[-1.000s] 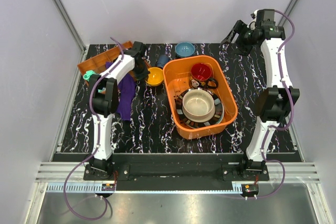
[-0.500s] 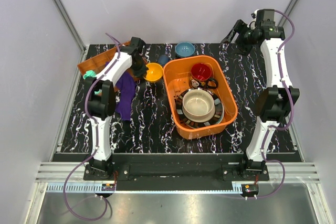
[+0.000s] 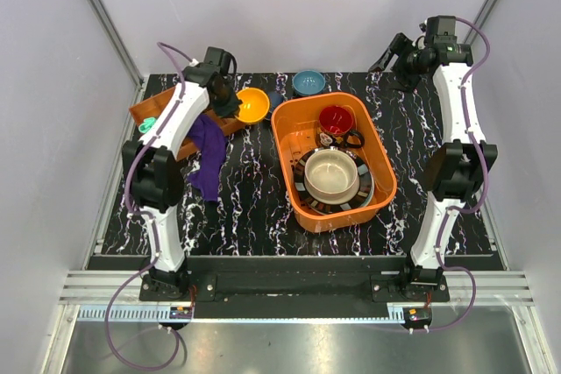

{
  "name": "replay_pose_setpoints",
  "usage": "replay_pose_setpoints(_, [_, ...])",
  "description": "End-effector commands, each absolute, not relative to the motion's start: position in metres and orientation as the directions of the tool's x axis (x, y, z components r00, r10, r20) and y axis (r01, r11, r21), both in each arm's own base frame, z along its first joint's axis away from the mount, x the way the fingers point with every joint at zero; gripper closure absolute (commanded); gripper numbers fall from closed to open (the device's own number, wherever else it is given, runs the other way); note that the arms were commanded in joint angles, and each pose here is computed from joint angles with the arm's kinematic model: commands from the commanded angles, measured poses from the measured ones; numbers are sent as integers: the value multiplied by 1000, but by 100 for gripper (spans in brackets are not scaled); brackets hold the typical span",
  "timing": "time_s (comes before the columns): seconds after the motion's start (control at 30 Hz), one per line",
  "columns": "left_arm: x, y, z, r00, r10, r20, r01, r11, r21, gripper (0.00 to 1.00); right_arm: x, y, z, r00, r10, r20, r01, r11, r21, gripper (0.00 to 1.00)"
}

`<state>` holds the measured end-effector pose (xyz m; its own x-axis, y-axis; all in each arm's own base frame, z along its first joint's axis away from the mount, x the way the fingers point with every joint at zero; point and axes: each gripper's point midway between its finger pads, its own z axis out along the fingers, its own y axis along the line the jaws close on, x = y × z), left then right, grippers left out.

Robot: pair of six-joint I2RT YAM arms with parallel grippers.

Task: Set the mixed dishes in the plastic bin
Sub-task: Pick up the bowl from the center of the board.

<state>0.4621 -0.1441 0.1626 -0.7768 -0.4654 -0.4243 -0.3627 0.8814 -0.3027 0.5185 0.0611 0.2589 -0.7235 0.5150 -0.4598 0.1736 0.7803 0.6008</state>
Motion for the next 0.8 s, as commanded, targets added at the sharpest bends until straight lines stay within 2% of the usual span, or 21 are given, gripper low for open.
replay_pose_setpoints(0.0, [457, -146, 241, -691, -505, -518, -313, 854, -415, 100, 532, 58, 273, -670, 557, -491, 189, 767, 613, 17])
replay_pose_setpoints(0.37, [443, -187, 305, -712, -294, -637, 9, 904, -427, 100, 518, 59, 262, -673, 586, -452, 234, 748, 622, 17])
replay_pose_setpoints(0.57, [428, -236, 323, -729, -169, -663, 211, 866, -453, 100, 513, 59, 257, -674, 591, -443, 245, 745, 621, 17])
replay_pose_setpoints(0.77, [391, -286, 315, -755, 19, -656, 405, 800, -443, 100, 510, 60, 254, -678, 597, -429, 257, 739, 622, 17])
